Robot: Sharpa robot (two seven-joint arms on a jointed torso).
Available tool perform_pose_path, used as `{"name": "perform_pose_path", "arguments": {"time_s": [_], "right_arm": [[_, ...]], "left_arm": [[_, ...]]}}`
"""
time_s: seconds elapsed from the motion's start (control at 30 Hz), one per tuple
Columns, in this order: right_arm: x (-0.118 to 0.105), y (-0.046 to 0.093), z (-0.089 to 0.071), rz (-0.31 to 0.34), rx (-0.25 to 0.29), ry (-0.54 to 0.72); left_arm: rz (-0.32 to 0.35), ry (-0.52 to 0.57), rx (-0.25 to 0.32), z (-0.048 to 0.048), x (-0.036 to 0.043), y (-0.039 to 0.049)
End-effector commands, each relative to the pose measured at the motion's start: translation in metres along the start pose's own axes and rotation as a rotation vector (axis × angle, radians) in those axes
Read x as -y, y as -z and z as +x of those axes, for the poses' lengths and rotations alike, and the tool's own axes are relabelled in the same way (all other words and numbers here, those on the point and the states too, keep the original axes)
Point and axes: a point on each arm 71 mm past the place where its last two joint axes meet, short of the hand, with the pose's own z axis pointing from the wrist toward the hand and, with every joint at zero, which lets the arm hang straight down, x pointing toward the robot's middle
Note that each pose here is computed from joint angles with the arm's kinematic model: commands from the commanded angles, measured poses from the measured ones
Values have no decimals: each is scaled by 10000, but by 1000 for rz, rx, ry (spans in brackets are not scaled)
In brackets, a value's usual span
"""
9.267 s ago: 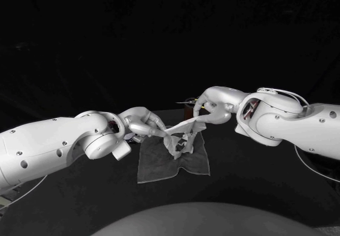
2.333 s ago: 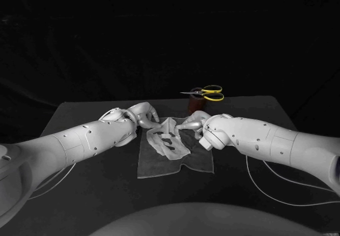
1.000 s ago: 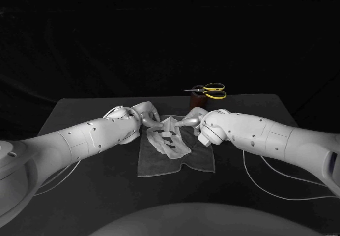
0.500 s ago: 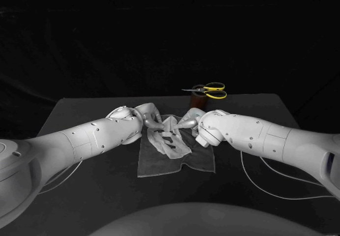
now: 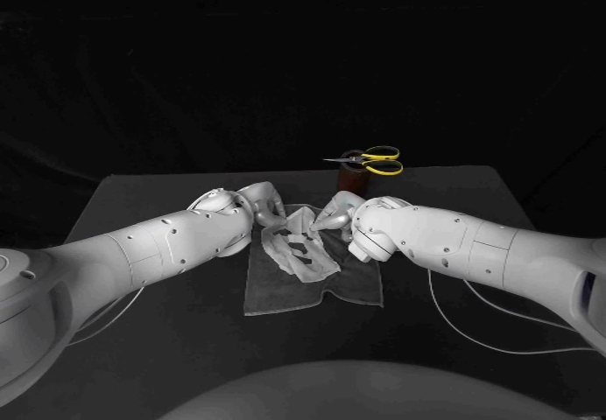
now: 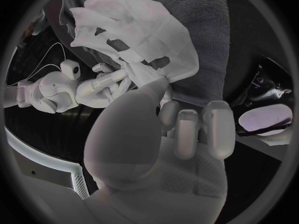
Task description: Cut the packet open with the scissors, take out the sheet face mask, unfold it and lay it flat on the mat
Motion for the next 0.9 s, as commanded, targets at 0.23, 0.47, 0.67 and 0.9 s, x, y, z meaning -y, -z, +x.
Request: {"name": "perform_pose_path", "arguments": {"time_s": [0.23,0.47,0.67,0.9], "right_arm": [[22,21,-82,-22,82,-19],[52,47,-114,-32,96,-42],[92,65,-134,-25,88,-47],[152,80,-169,-13,83,-46]], "left_arm": [[2,-8,41,-64,-29,15],[39,3,72,-92,-13,30],[40,12,97,-119,-35,36],[38,47,131,-173,-104,63]]}}
